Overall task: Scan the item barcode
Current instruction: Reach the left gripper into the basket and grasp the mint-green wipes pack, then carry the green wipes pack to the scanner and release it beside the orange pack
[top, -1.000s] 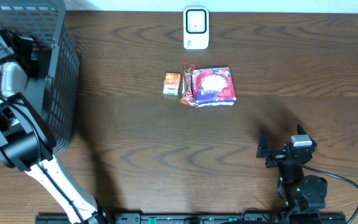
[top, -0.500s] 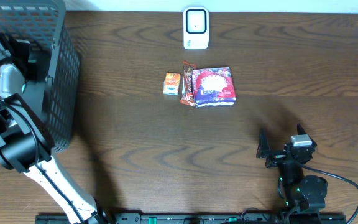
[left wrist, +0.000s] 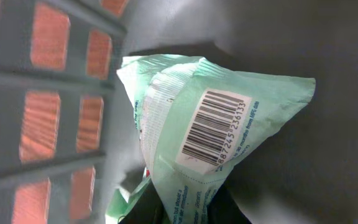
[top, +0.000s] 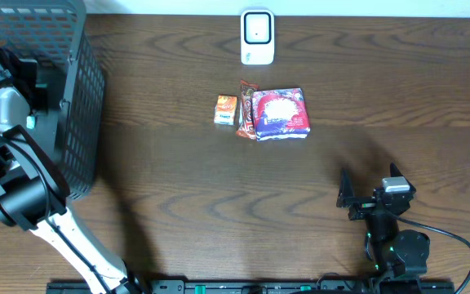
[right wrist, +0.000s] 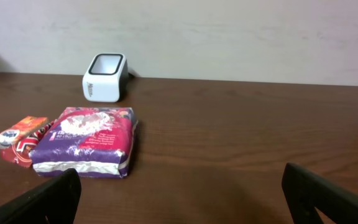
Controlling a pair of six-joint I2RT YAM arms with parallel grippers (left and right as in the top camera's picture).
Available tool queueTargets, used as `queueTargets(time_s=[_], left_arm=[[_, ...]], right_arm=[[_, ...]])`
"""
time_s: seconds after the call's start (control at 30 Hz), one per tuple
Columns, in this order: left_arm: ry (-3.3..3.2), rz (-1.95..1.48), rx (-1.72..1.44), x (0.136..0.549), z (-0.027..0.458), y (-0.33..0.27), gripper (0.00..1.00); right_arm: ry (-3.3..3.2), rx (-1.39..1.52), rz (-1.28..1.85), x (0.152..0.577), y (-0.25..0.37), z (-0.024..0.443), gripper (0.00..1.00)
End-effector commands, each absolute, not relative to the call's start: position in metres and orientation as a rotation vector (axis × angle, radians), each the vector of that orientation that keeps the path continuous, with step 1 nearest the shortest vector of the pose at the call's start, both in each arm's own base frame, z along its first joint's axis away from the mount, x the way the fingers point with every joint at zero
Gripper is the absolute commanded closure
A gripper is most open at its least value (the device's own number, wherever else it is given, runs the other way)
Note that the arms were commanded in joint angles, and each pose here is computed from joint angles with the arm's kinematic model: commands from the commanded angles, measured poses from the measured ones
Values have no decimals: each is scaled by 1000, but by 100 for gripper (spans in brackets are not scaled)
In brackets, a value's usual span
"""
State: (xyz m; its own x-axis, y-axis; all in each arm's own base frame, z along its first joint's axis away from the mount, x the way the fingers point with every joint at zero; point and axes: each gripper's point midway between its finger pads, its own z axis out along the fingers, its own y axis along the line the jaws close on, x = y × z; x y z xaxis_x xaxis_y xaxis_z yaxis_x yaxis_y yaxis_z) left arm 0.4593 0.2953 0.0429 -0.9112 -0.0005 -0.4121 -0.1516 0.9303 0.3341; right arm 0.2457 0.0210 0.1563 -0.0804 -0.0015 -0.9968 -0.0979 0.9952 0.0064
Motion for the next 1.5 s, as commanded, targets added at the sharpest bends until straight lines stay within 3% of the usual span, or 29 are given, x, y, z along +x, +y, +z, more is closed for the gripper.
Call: queueTargets(time_s=[0.0, 0.2, 0.37, 0.5, 0.63, 0.77, 0.9, 1.17, 1.47], left_arm=[[2592, 512, -168, 465, 86, 280, 93], [2317, 567, -135, 477, 218, 246, 92], [2080, 558, -171, 461, 323, 213, 92], [1847, 356, -426, 433, 397, 184, 93], [1708, 18, -638, 410, 432, 137, 93], [1833, -359, -543, 410, 421, 51, 92], [2097, -573, -413, 398, 374, -34, 93], [2457, -372, -356, 405, 267, -94, 93], [2684, -175, -343, 440, 149, -114, 93]], right_arm=[[1651, -72, 58, 246, 17, 155, 1], [1651, -72, 58, 246, 17, 155, 1], [1651, -72, 58, 246, 17, 155, 1], [1651, -72, 58, 246, 17, 155, 1], [1651, -72, 58, 246, 17, 155, 1], [1651, -72, 58, 246, 17, 155, 1], [1651, -72, 58, 246, 17, 155, 1], [1651, -72, 58, 246, 17, 155, 1], [1651, -72, 58, 246, 17, 155, 1]])
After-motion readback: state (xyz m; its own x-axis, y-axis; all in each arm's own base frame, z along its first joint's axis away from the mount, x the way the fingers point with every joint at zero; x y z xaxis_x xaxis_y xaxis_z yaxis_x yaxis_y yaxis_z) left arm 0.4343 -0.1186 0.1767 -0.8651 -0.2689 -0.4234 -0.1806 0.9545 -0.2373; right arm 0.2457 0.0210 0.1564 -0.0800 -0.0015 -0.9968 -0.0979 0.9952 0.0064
